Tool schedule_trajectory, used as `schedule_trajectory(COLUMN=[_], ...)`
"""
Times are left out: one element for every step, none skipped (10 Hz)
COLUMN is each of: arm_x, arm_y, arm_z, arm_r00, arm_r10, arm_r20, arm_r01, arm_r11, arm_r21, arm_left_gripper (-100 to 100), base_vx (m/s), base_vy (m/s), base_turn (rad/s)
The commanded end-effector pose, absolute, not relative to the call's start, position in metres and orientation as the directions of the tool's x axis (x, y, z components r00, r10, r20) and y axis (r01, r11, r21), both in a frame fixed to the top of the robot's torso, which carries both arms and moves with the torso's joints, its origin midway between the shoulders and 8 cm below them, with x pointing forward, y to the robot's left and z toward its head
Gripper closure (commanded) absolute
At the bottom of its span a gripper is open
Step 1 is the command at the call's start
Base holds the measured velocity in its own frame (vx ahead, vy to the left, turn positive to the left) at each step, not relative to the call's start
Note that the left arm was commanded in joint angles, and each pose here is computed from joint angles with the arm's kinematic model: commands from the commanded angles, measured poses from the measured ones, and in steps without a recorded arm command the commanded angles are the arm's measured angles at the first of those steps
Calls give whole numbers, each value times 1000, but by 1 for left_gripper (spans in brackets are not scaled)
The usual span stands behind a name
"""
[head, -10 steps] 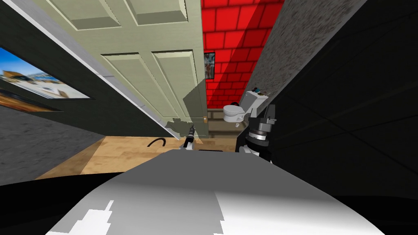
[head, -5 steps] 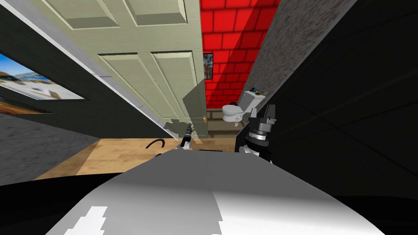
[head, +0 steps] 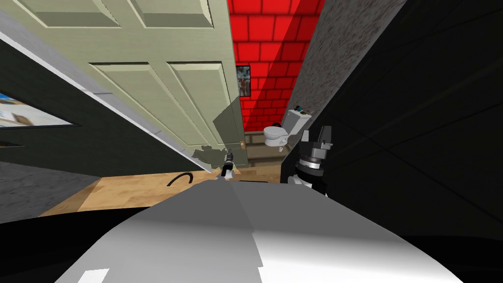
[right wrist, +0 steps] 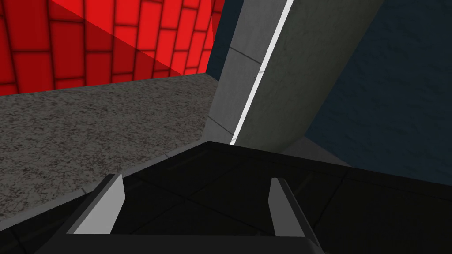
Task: Pull the door open
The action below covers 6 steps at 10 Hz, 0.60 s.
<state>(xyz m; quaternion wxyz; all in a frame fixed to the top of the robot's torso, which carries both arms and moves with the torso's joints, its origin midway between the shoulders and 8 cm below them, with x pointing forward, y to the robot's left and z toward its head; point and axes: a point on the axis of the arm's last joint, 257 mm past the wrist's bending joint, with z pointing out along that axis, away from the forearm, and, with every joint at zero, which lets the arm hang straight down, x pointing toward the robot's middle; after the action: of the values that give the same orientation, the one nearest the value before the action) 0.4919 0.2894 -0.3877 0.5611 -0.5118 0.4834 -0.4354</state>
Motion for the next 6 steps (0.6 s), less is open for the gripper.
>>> schedule_trajectory(arm_x=[491,491,491,491,490,490], arm_y=[276,270,264,260,255,252], arm_z=[-388,-388,-389,-390,-390,-391], arm_r00=[158,159,160,160,160,160], arm_r10=[-985,-986,-986,-987,-987,-987], arm_r20=[-63,-50,-37,-26,-16,-10], arm_r01=[-1,0,1,1,1,0], arm_r11=[64,50,37,27,17,10], arm_r21=[-998,-999,-999,-1000,-1000,-1000], arm_left_gripper=[-100,-100,-100,-100,-100,-100], base_vx=[164,208,227,188,190,203], base_vy=[-71,-65,-68,-34,-13,-23], base_turn=[-104,-97,-83,-77,-67,-55])
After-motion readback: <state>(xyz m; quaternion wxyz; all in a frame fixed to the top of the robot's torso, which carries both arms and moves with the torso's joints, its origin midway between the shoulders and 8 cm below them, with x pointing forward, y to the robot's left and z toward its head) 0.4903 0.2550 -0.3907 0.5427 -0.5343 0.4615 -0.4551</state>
